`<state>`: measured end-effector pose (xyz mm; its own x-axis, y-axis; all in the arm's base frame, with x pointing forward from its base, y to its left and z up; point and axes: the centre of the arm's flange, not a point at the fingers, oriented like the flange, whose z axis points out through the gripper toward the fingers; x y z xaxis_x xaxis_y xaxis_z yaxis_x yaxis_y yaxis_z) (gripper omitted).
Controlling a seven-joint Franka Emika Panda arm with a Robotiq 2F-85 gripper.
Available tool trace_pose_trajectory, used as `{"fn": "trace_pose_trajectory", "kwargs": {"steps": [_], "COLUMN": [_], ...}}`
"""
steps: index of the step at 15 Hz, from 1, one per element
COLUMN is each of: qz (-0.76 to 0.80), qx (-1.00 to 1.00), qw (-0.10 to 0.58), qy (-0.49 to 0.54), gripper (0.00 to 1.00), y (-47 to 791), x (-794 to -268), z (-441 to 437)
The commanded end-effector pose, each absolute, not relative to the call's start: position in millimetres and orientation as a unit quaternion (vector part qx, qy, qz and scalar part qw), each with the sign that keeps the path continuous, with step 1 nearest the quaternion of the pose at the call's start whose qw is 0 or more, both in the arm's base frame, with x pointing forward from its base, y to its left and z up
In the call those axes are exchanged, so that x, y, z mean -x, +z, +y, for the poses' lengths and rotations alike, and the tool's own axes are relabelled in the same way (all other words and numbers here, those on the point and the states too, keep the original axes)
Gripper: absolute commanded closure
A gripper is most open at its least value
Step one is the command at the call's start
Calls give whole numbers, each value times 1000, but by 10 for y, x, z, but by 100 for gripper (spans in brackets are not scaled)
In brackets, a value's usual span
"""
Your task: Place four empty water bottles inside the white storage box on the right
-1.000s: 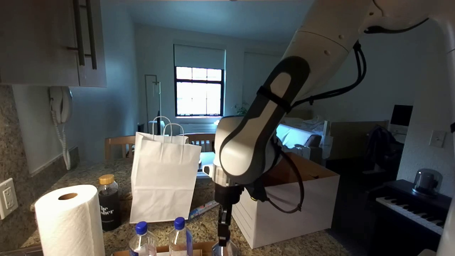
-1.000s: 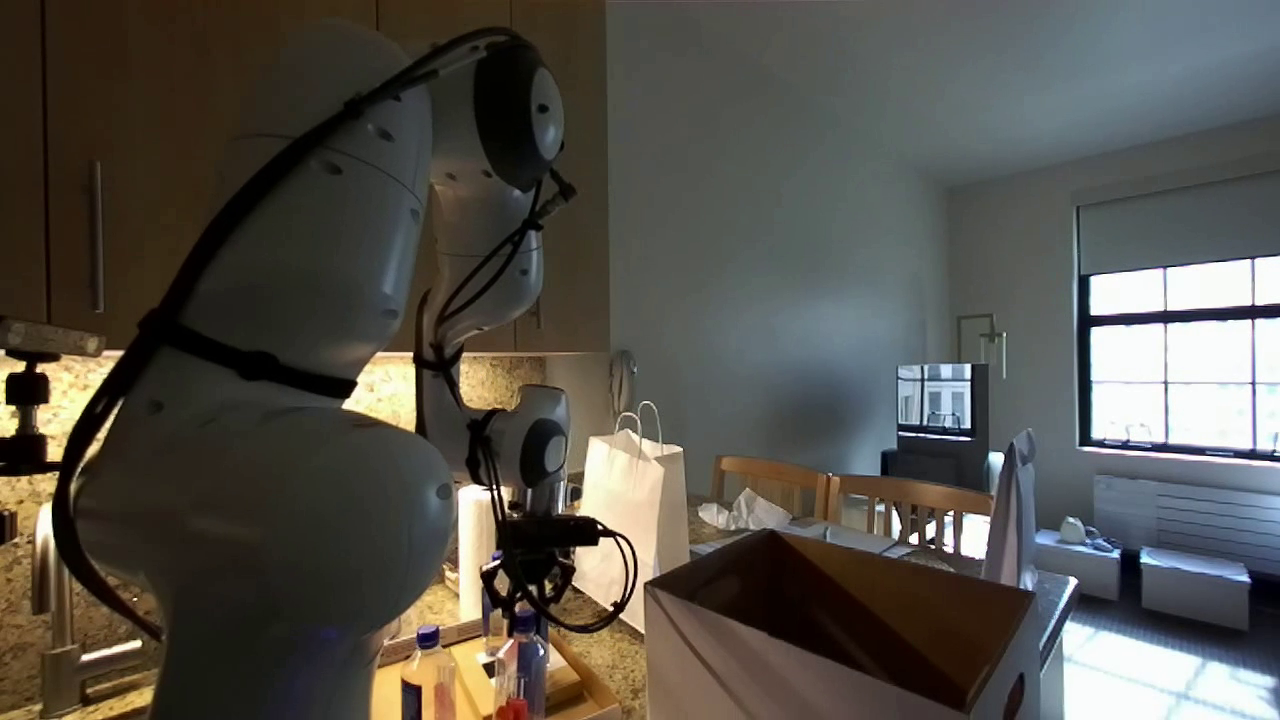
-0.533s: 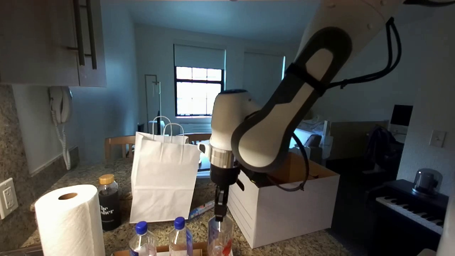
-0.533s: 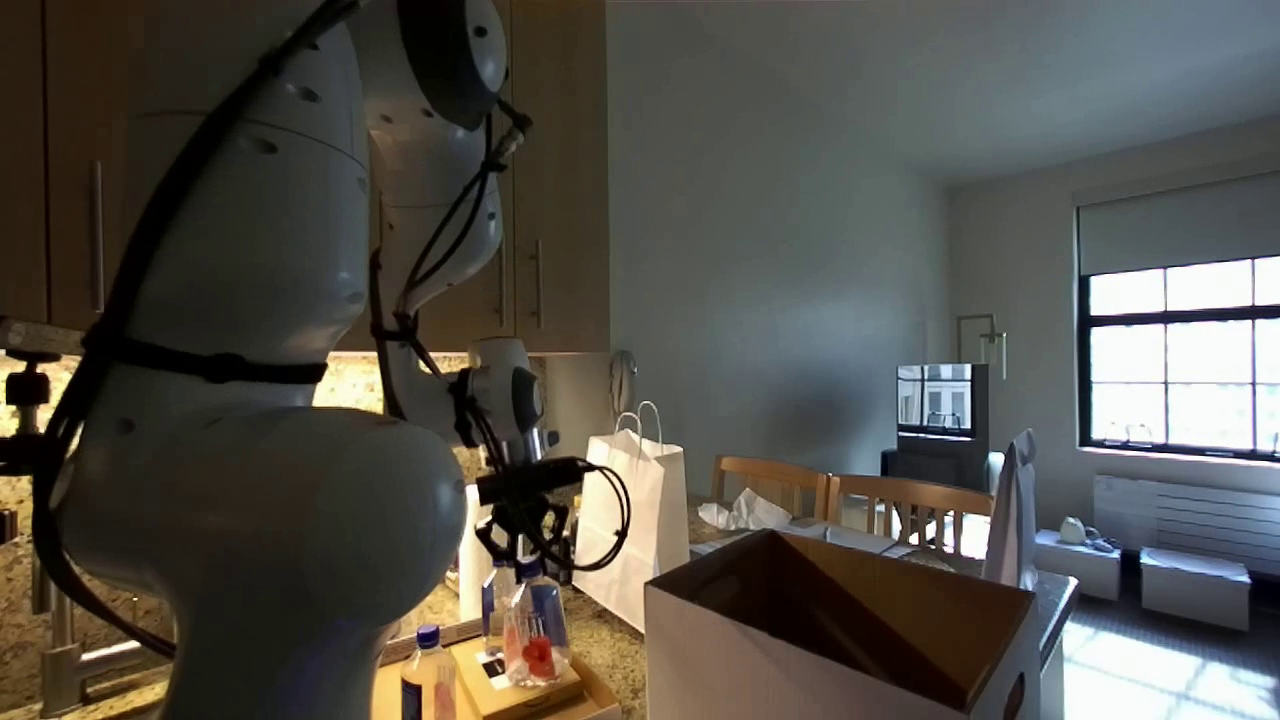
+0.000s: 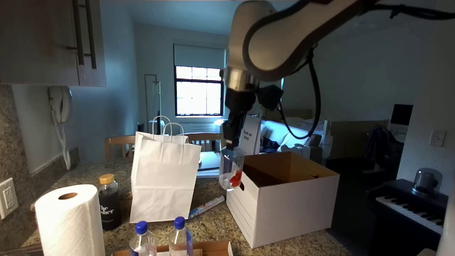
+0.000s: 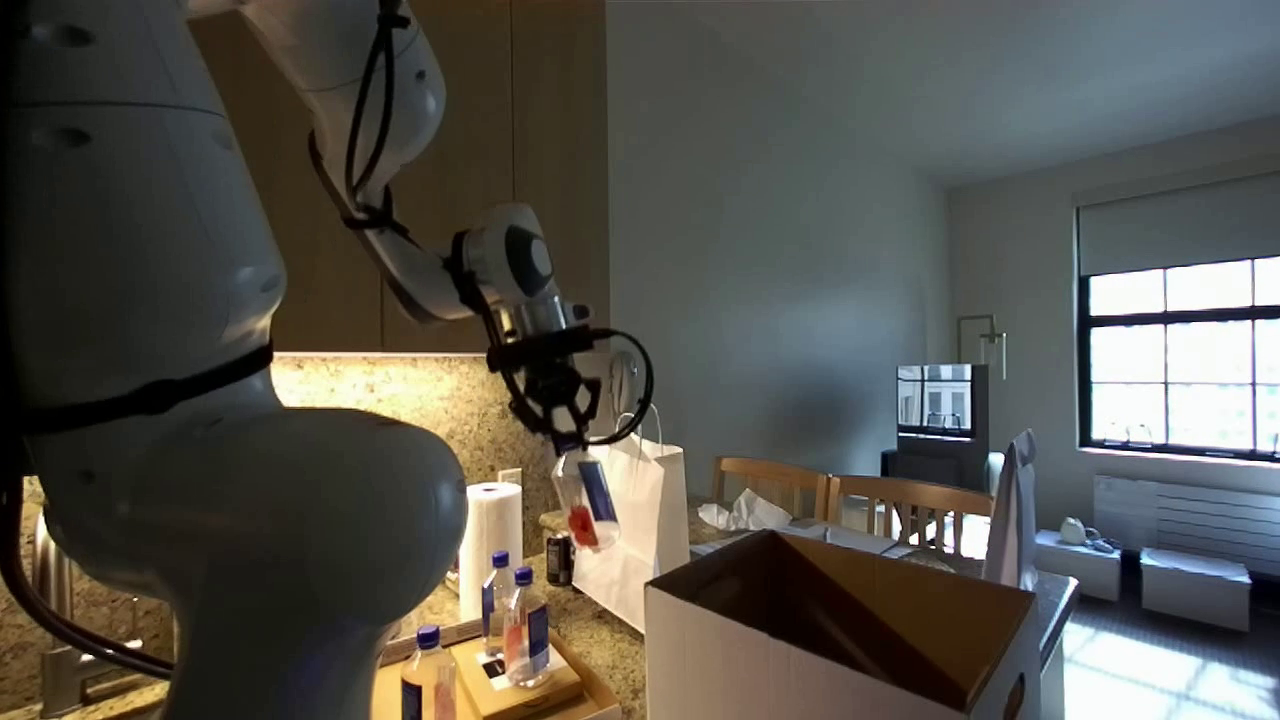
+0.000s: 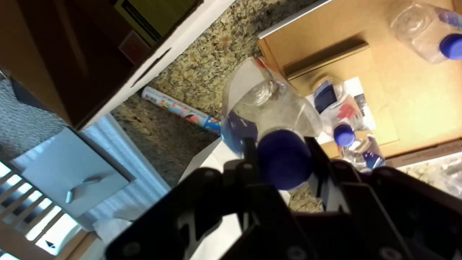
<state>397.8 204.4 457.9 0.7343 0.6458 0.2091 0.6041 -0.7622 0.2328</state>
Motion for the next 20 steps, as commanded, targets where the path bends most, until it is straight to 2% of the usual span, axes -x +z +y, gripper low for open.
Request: {"fn": "trace_pose_trajectory", "kwargs": {"steps": [1, 5, 10, 15, 20], "qz": [255, 152, 53, -6, -29], "qx": [-950, -967, -978, -987, -996], "qw": [28, -49, -44, -39, -10], "qy": [177, 196, 196, 154, 85], "gripper": [85, 85, 85, 85, 85], "y": [5388, 5936, 5995, 5426, 4565], "x": [-4133, -4462, -4874, -5435, -6146], "z": [1429, 334, -1196, -2239, -2541]}}
